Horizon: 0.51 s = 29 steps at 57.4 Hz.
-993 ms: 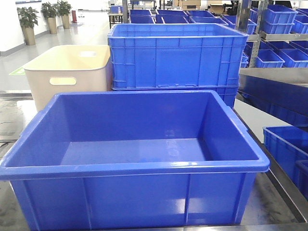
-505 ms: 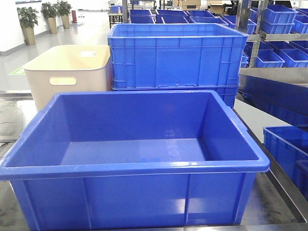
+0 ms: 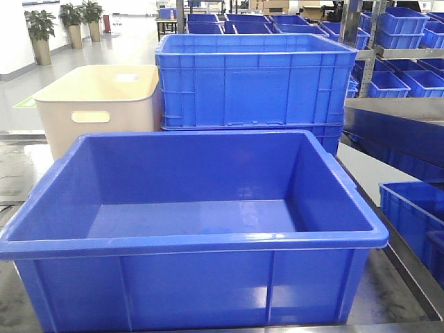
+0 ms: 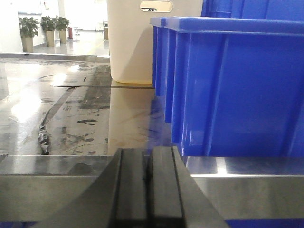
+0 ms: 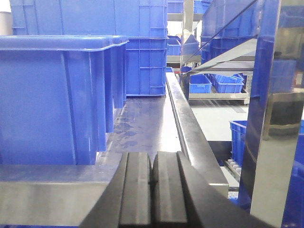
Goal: Pick red and yellow blocks into blue bin
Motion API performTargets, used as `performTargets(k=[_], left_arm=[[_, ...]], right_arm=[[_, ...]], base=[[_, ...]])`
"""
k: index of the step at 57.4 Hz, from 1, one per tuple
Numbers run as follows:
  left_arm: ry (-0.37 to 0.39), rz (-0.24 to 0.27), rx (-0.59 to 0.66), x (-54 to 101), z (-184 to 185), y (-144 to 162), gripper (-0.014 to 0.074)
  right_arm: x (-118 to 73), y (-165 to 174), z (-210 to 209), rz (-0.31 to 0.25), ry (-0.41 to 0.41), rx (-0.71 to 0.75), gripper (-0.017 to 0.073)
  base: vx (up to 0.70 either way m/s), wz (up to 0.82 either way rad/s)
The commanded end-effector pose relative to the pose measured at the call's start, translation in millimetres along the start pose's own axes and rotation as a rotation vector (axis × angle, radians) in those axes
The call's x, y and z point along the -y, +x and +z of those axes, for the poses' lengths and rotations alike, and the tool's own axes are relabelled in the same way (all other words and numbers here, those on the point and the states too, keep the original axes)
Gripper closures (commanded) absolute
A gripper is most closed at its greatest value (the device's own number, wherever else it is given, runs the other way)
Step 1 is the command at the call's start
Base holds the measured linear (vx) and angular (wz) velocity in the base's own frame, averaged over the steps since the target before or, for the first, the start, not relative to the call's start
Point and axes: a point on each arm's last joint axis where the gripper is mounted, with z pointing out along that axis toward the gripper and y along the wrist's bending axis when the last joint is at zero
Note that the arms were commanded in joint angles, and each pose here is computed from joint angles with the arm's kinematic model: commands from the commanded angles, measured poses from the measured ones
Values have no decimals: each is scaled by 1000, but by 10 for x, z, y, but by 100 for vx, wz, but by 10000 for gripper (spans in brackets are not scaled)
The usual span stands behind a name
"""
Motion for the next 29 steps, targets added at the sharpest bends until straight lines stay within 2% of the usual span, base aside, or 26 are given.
performTargets(k=[1, 29], left_arm=[[14, -10, 112, 14, -25, -139, 594], [14, -10, 112, 14, -25, -139, 594]], right_arm=[[-5, -58, -8, -41, -2, 92, 569], [-5, -57, -7, -40, -2, 91, 569]], base=[[0, 0], [0, 0]])
